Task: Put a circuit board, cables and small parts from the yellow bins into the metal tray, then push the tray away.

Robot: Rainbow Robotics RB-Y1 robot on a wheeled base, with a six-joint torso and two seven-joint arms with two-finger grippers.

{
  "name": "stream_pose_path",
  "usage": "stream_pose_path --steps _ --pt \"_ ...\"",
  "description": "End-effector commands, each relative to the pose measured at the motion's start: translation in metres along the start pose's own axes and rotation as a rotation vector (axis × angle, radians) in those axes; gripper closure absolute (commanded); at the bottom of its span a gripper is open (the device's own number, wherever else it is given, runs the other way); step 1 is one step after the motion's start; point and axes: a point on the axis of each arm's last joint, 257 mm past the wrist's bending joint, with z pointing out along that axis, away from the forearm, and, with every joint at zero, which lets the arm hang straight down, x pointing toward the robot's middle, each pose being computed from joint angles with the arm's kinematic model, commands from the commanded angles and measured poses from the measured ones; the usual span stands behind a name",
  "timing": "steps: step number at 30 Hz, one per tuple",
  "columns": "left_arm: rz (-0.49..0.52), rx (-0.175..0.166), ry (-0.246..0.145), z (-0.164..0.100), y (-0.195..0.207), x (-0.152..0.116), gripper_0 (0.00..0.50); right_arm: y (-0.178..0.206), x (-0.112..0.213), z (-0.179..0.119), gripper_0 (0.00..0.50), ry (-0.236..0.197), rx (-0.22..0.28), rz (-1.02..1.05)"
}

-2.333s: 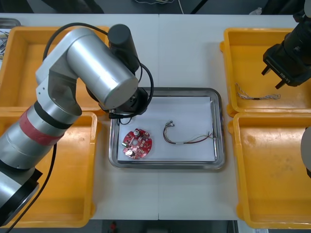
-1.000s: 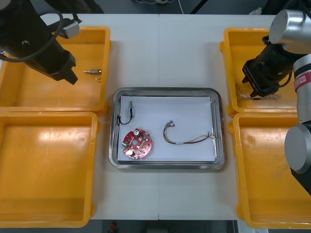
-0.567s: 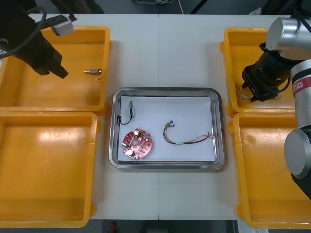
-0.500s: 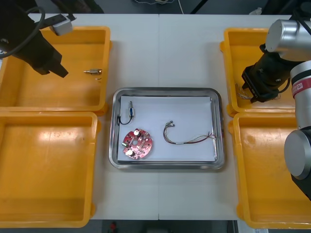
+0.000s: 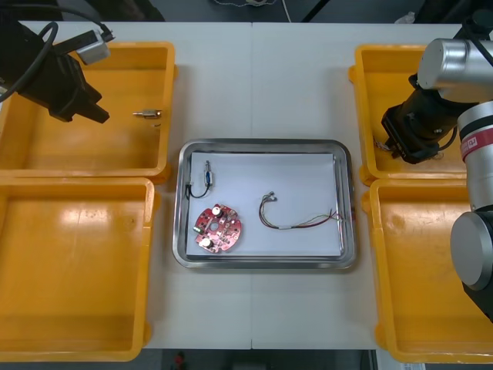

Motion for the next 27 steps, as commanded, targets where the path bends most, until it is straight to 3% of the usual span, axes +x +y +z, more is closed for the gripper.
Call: stream_pose_path --steps 1,10,17,23,27 --pt "0.085 -0.092 -0.072 -0.034 0.035 -0.017 0.0 -0.006 0.01 0.009 0.5 0.004 0.013 0.034" --pt "0.111 -0.146 -0.195 -0.008 0.055 -0.029 0.0 0.0 0.002 0.0 0.5 -0.007 -0.011 0.038" --pt "0.083 -0.191 -0.228 0.009 0.066 -0.036 0.0 0.006 -0.017 -0.033 0.5 -0.024 -0.047 0.049" --pt "0.095 -0.251 -0.232 0.023 0.076 -0.04 0.0 0.008 -0.026 -0.071 0.5 -0.012 -0.042 0.052" --pt "0.095 -0.264 -0.25 0.033 0.075 -0.047 0.0 0.011 -0.026 -0.094 0.5 -0.012 -0.039 0.032"
